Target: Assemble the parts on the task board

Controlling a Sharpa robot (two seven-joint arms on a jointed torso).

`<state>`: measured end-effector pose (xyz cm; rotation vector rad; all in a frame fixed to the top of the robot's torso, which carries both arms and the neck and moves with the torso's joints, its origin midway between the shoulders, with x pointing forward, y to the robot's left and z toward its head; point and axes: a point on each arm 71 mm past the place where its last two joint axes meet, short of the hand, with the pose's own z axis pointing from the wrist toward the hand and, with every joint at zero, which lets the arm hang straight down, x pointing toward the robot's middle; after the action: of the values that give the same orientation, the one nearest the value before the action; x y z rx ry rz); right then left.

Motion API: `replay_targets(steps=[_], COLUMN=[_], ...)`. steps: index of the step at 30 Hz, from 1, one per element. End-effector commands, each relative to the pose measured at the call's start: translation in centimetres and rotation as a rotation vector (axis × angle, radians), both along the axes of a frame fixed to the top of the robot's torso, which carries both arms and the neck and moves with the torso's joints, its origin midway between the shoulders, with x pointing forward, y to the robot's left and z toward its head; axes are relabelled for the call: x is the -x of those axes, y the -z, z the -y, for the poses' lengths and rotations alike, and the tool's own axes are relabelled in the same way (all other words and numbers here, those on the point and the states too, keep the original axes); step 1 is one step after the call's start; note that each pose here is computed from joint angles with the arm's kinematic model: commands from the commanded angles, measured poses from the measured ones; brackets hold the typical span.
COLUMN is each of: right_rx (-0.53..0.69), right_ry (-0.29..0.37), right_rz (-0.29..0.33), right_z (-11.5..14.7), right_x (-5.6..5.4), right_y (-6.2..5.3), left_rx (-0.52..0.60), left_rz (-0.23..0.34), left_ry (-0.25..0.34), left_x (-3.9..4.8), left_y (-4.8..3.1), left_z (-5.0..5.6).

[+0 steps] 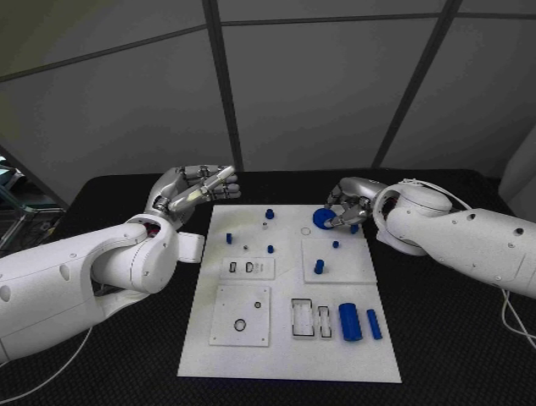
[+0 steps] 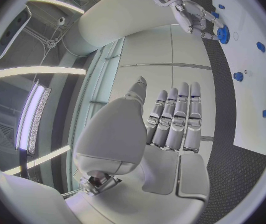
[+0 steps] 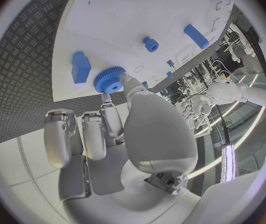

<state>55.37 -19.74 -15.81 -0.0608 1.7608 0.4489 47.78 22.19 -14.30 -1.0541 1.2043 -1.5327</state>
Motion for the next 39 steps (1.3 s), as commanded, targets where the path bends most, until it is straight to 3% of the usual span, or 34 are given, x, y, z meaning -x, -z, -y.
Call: replay_targets(steps=[1,21,32,39], right_rx=[0.032,0.098,0.12,0.065], right_ry=[-0.003,0.011,-0.012,-0.04], right_rz=[-0.016,0.051,0.161,0.239], right_z=[-0.1,-0.7,-1.5,-2.4], right_x=[-0.1,-0.2,0.5,1.7], right_y=[0.1,-0.1,-0.7,-1.6], left_rx=[0.002,0.002,0.002,0.002], left_rz=[0.008,0.006,0.002,0.001], left_ry=[0.013,0.016,0.019,0.02], left_x=[0.01,-0.02,-0.02,-0.03], left_y=[-0.15,-0.12,-0.1,-0.07], left_z=[0.1,0.2,0.1,0.1])
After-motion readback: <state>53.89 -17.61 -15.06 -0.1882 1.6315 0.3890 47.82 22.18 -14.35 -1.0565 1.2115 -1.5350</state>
